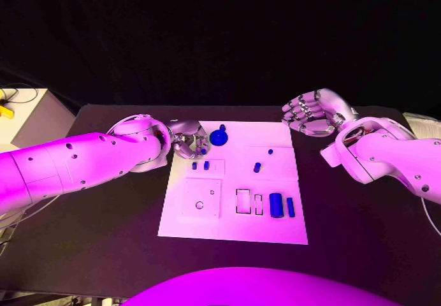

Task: Assemble the parts on the task board

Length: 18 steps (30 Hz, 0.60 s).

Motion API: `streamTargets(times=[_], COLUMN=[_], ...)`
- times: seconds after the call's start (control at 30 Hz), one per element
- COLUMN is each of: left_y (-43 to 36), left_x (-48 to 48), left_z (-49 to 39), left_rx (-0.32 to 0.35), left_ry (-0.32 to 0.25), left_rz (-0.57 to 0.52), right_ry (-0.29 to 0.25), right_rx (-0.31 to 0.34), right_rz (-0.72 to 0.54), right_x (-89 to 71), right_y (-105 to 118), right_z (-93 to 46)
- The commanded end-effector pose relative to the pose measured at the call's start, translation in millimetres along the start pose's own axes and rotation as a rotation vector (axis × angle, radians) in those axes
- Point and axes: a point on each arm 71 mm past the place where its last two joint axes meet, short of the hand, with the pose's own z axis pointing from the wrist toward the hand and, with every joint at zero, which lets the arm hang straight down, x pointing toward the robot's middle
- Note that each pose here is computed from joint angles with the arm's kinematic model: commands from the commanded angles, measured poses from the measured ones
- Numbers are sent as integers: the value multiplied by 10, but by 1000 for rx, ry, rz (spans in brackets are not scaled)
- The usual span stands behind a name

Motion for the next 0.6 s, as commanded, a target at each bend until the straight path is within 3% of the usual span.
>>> streamTargets(times=[0.03, 0.6], left_y=[-21, 6], left_x=[7, -2], left_z=[-2, -12], left_rx=[11, 4], left_ry=[2, -6], left_rz=[-10, -13], right_ry=[14, 14], right_rx=[-8, -7], right_rz=[1, 1], right_x=[14, 15], right_y=[6, 3], right_z=[0, -1])
